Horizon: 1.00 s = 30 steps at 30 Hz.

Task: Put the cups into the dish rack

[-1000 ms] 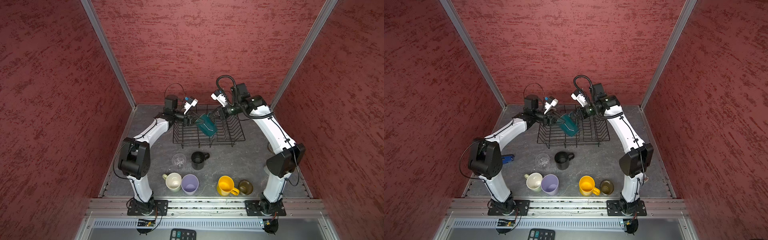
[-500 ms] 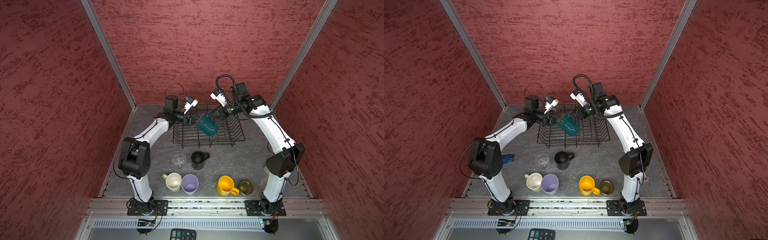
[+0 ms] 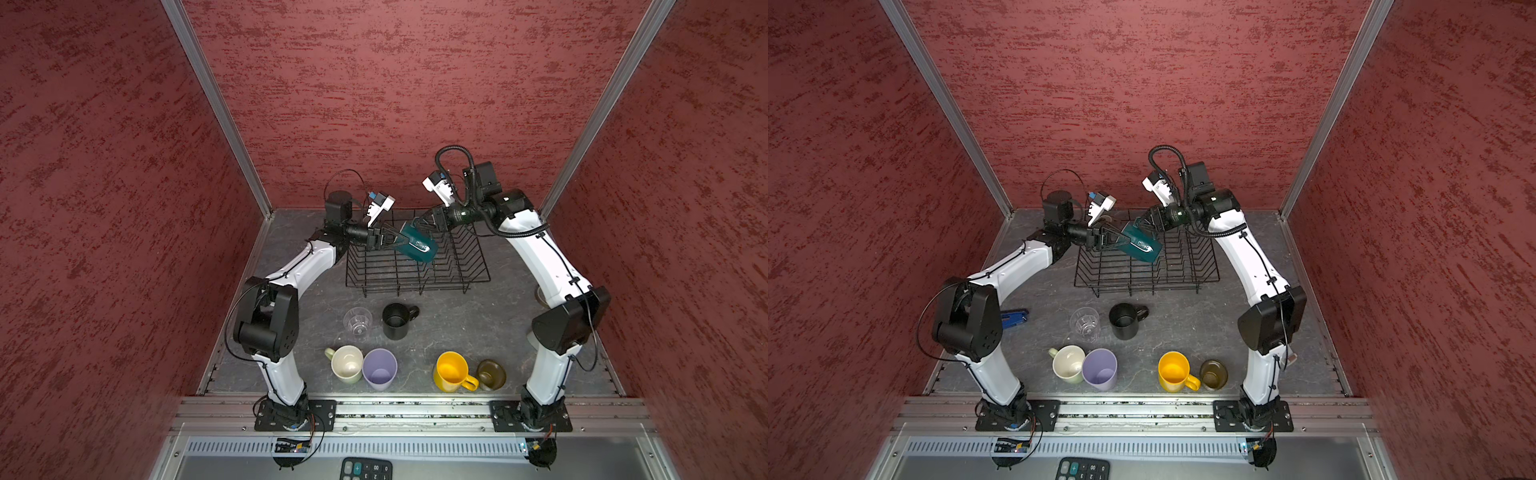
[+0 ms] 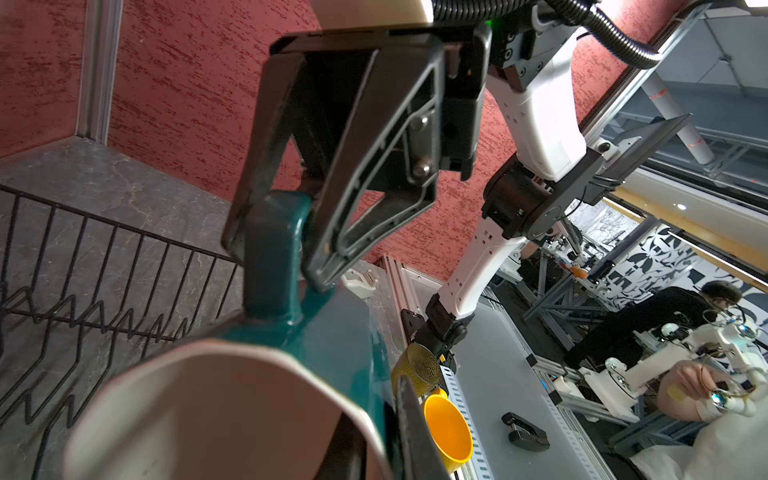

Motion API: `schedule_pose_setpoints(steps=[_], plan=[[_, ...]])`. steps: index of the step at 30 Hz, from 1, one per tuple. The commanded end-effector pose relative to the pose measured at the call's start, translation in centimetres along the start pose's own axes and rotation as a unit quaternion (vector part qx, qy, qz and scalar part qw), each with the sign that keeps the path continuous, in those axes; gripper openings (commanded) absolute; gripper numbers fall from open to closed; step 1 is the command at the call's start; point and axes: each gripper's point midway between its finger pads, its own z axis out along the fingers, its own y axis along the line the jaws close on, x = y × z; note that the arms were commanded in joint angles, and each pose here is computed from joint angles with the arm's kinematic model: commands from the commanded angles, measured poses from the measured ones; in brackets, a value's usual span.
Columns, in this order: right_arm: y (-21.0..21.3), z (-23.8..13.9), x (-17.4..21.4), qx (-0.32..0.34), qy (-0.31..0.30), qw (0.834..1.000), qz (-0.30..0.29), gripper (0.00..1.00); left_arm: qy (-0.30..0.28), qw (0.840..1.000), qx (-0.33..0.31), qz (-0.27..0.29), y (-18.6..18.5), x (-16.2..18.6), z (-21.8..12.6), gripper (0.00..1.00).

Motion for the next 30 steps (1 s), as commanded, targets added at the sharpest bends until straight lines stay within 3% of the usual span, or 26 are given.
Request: schedule_pose_setpoints(steps=[1,11,19,25,30], plan=[[1.5,-1.4,-1.7,-0.009,-0.032,0.999,-0.012,0.43,-0.014,0.999,-0.015,0.033,0.2,-1.3,-0.6,0.00],[0.3,-2.2,-2.1,0.021,-0.055,0.998,0.006,0.68,-0.027,0.999,-0.038,0.025,1.0,-1.4,-1.6,0.00],[-0.9,-7.0,-3.2,0.053,-0.162,0.985,0.024,0.97,-0.054,0.996,-0.056,0.036,0.9,-2.6,-2.4,0.00],[-0.1,-10.0,-2.0,-0.011,-0.245,0.968,0.051,0.99,-0.089,0.992,-0.068,0.059,-0.3,-4.2,-2.8,0.00],[0.9,-9.4,-0.5,-0.089,-0.253,0.961,0.064,0.99,-0.121,0.988,-0.059,0.076,-1.8,-5.3,-3.0,0.00]])
